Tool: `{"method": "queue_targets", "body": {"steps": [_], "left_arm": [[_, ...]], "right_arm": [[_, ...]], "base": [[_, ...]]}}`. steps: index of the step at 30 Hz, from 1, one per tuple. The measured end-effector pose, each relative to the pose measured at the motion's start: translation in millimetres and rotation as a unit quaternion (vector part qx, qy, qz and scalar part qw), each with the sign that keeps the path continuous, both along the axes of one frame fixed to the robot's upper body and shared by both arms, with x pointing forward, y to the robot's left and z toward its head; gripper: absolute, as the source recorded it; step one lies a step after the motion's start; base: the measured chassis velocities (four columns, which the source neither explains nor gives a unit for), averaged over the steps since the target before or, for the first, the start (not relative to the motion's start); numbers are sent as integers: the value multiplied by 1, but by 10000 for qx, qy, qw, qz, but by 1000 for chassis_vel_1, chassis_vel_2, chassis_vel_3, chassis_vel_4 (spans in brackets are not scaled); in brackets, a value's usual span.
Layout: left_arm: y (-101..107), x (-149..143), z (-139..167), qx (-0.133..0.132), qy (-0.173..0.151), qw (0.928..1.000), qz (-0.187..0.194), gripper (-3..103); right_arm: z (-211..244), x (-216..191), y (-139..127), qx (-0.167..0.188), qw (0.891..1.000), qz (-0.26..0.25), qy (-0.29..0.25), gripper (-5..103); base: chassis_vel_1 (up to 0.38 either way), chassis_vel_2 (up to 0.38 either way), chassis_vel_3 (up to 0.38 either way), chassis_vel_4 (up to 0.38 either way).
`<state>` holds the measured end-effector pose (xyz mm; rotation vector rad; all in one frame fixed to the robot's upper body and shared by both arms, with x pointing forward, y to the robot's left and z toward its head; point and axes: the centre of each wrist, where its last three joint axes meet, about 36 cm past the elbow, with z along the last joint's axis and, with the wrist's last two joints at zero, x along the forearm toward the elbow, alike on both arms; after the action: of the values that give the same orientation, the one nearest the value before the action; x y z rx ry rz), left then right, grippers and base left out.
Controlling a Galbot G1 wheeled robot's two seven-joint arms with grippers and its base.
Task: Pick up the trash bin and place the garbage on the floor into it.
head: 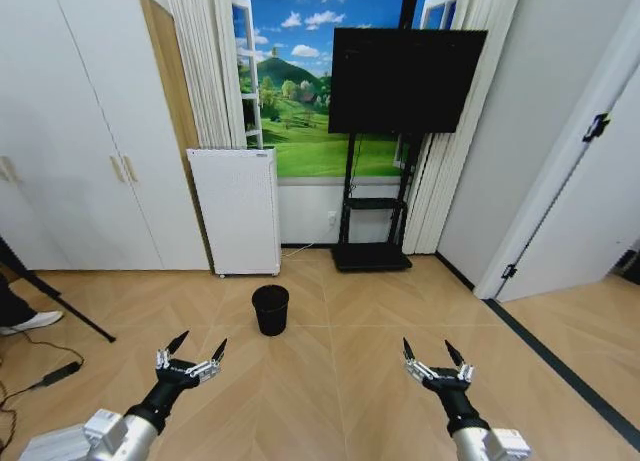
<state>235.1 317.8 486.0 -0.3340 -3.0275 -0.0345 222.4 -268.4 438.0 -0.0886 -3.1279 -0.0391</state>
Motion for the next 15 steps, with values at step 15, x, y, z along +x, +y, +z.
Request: {"method": "queue_targets", "body": {"steps": [15], "left_arm": [[0,0,0,-1,0,10000,-1,100]], "right_arm": [[0,0,0,0,10000,0,0,100]], "base": [[-30,-30,37,34]]}}
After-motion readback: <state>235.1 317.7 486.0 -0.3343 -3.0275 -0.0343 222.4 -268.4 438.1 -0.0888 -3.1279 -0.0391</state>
